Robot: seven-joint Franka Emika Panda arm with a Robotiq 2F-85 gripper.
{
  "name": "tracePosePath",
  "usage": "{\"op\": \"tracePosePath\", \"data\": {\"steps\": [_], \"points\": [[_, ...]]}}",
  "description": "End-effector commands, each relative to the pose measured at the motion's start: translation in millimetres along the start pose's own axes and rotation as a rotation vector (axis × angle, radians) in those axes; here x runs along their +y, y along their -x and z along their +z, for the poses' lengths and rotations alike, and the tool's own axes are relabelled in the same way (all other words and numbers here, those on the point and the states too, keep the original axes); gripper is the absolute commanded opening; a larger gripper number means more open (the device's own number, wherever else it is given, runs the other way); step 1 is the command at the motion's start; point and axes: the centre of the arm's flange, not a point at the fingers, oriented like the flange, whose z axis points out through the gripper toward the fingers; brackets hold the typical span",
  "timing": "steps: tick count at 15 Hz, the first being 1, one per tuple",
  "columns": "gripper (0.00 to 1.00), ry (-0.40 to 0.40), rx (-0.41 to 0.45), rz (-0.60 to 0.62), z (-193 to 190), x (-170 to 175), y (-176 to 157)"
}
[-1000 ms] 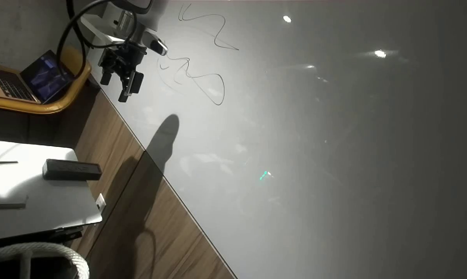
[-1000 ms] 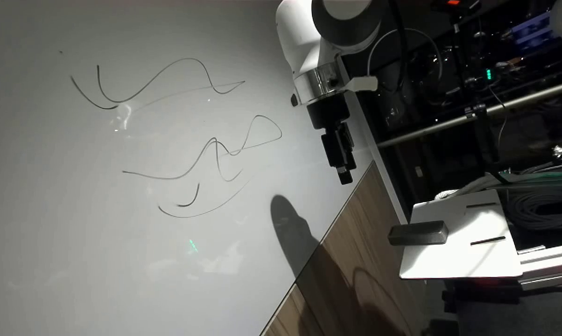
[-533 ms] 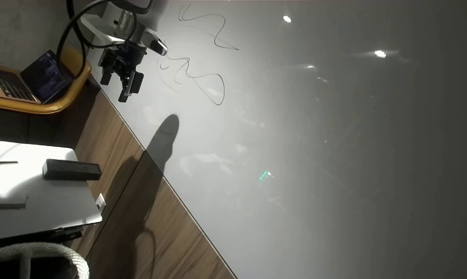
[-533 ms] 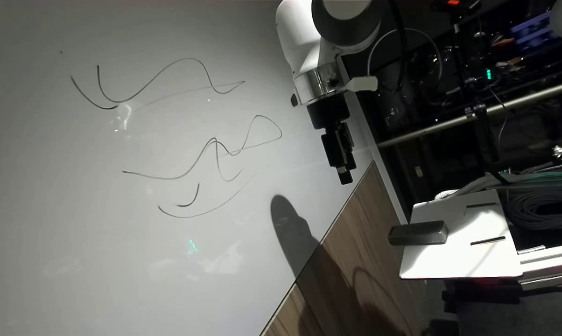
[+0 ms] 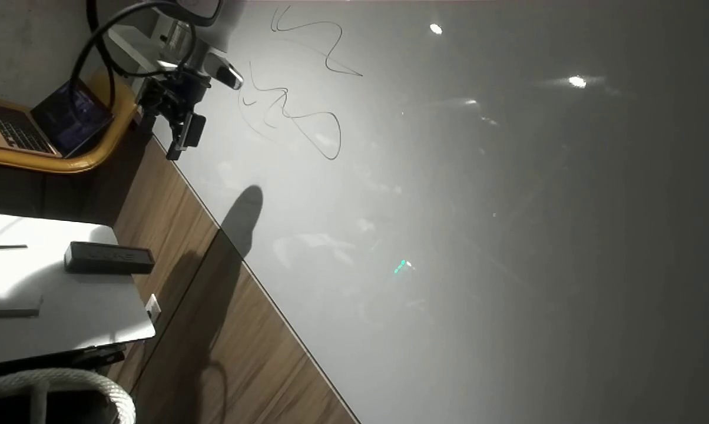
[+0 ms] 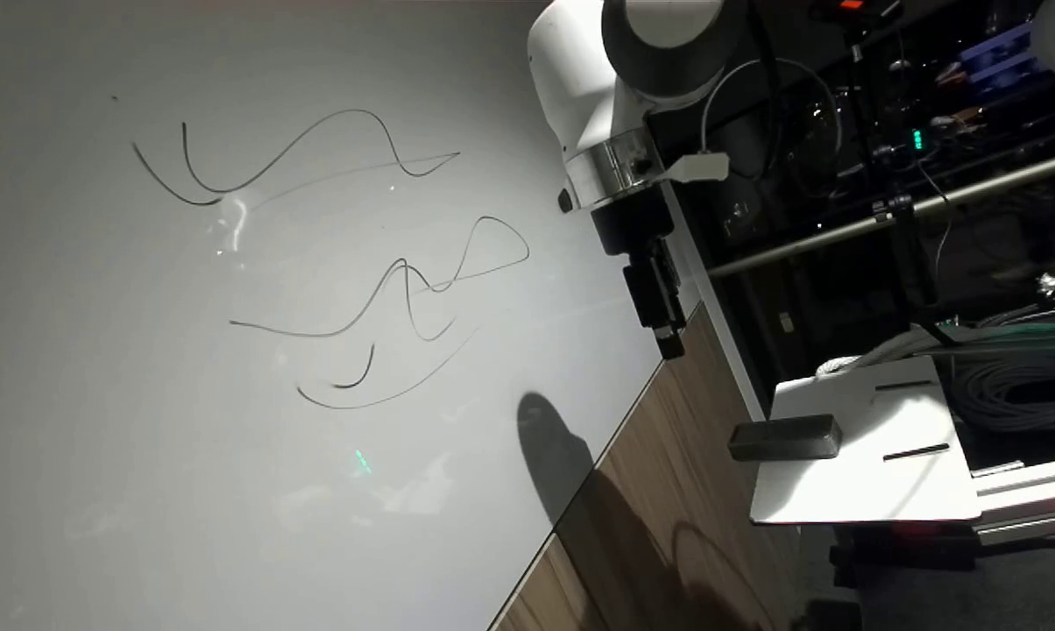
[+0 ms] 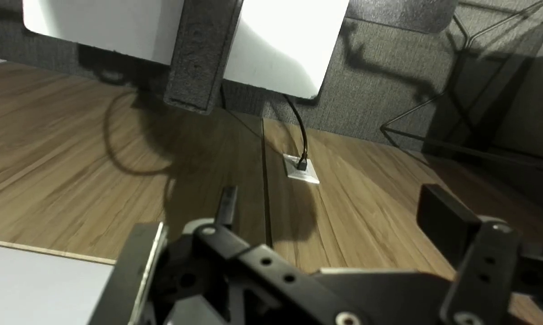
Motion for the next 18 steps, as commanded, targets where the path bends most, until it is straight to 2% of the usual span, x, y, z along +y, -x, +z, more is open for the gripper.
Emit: {"op": "tracePosePath", "data": {"steps": [1,4,8,13,18], "points": [[1.0,0.011,0.009,0.032,28.4,-22.4,35.7],[1.0,0.082,0.008,0.12,49.8,-15.5,64.1],[1.0,0.114,0.009,0.251,66.4,16.2,90.1],[1.0,0.101,0.008,0.344,84.0,43.3,79.1],[1.0,0.071,-0.032,0.365,121.6,55.4,83.4]]}}
